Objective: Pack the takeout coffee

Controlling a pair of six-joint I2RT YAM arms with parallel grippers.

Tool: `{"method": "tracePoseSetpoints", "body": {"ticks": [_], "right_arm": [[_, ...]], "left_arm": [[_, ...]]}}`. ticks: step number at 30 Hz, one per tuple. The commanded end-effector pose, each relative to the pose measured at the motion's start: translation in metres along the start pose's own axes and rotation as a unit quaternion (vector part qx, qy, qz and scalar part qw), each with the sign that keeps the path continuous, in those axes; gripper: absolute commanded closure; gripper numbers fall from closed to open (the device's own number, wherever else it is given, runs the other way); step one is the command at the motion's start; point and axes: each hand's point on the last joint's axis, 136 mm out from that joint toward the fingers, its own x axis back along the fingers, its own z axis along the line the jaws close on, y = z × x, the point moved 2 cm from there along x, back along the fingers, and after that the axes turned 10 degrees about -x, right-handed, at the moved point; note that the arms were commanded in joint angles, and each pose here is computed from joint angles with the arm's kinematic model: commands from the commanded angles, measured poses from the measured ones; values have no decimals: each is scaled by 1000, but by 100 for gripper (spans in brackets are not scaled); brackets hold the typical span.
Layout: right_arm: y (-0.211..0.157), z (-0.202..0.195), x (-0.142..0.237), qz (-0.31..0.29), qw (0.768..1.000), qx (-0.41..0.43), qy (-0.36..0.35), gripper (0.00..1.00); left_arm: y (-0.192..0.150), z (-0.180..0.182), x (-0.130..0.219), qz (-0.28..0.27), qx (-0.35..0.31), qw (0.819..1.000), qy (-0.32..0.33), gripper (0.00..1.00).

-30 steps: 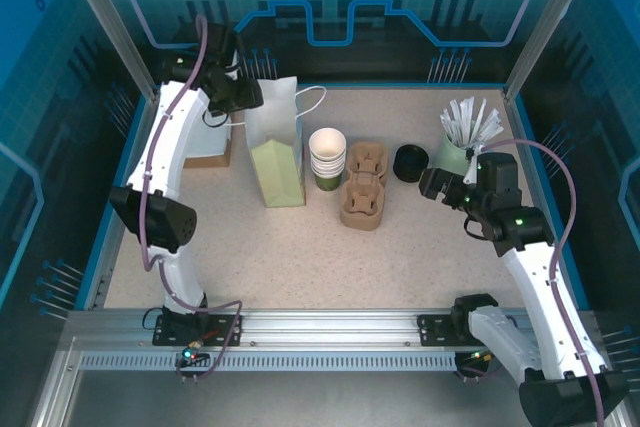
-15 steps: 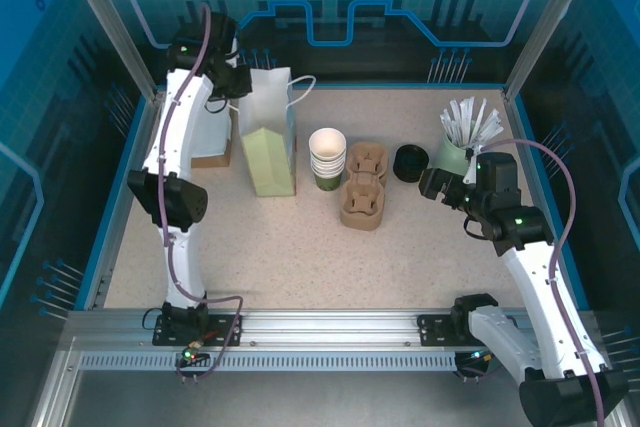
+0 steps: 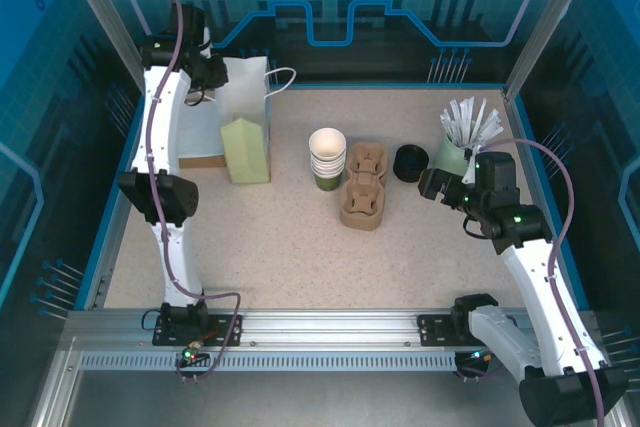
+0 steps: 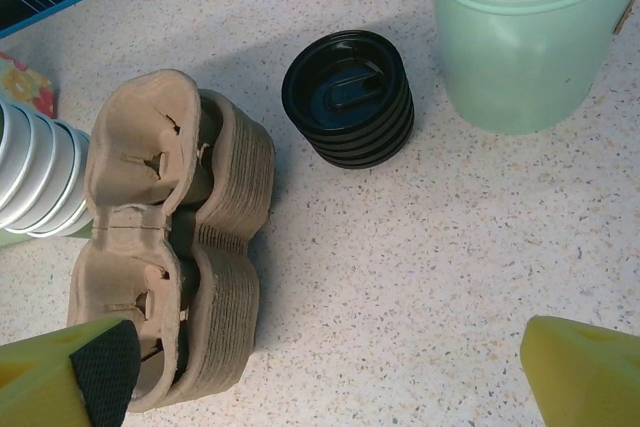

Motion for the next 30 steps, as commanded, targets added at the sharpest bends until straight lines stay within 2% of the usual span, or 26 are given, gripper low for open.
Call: {"method": "tracePoseSetpoints", "body": {"ticks": [1, 2, 6, 11, 15, 21, 25, 30], "right_arm": [[-6, 2, 1, 11, 1000, 5, 0, 0], [-6, 2, 1, 12, 1000, 5, 0, 0], [-6, 3, 1, 13, 1000, 7, 1, 0], [-7, 3, 1, 13, 1000, 8, 0, 0], [-7, 3, 0, 14, 1000, 9, 0, 0], [-7, 7, 0, 21, 1000, 10, 7, 0], [-7, 11, 0, 26, 1000, 9, 16, 0], [-11, 18, -6, 42, 999, 8, 29, 0]], "left_arm": [[6, 1, 2, -10, 1, 1000, -16, 71], [6, 1, 3, -9, 1, 1000, -16, 62], [8, 1, 17, -20, -3, 1000, -17, 47], [7, -1, 57, -41, -3, 999, -27, 40], [2, -8, 87, -55, 2, 997, -54, 36], [-18, -41, 140, -75, 16, 985, -151, 33], [-52, -75, 170, -75, 1, 978, -193, 32], [-109, -115, 170, -44, 17, 967, -252, 32]]}}
